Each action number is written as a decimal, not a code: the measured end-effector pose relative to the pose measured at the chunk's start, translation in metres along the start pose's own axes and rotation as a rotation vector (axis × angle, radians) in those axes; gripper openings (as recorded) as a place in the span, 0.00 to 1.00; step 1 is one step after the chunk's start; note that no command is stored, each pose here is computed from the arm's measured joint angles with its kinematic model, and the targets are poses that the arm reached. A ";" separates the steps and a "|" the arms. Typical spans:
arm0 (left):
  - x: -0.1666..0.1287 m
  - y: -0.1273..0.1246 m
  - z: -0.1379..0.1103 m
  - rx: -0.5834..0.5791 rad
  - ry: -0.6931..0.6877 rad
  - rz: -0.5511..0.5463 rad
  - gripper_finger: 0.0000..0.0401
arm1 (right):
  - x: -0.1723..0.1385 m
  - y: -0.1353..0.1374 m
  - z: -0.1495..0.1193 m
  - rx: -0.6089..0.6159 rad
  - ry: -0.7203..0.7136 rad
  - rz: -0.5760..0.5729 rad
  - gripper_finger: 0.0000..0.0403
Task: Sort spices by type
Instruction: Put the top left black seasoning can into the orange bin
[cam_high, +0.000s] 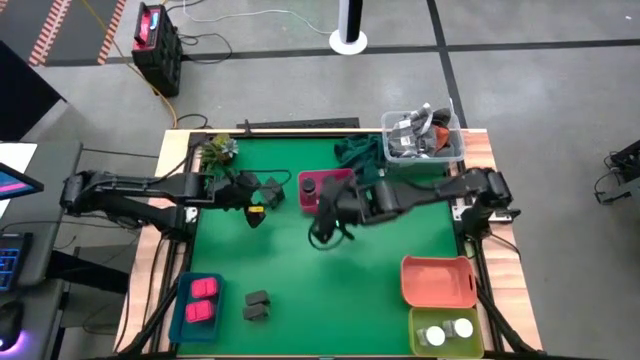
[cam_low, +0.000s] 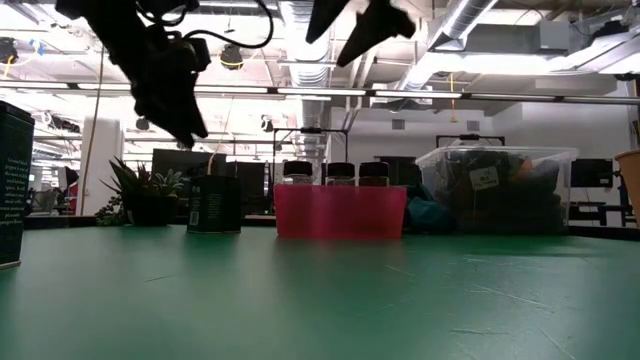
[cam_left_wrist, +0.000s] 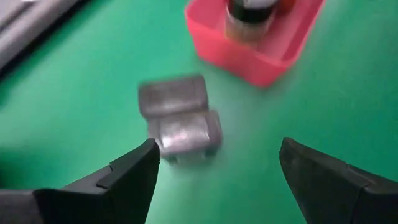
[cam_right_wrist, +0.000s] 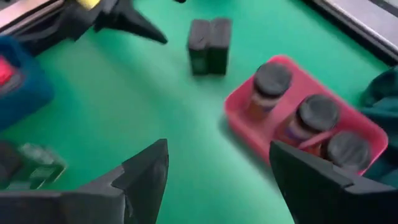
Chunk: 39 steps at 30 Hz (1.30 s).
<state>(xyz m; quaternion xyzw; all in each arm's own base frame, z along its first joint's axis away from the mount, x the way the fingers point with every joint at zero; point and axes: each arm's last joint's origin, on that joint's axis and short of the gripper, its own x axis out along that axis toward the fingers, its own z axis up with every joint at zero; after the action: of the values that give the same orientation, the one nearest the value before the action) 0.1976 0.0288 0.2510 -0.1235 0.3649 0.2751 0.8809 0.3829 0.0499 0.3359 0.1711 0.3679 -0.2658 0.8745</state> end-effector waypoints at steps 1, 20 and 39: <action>0.001 0.002 0.003 0.010 -0.020 0.003 0.80 | 0.003 -0.005 0.004 -0.004 -0.003 -0.005 0.75; 0.073 -0.005 0.012 0.045 0.160 0.127 0.92 | -0.023 -0.048 0.034 -0.184 -0.035 0.021 0.75; 0.090 -0.009 -0.003 -0.055 0.322 0.113 0.76 | -0.053 -0.067 0.042 -0.185 -0.094 0.032 0.75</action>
<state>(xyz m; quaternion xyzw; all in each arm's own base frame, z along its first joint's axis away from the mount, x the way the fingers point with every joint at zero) 0.2534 0.0558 0.1850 -0.1696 0.4999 0.3107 0.7904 0.3358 -0.0063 0.3966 0.0827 0.3467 -0.2245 0.9070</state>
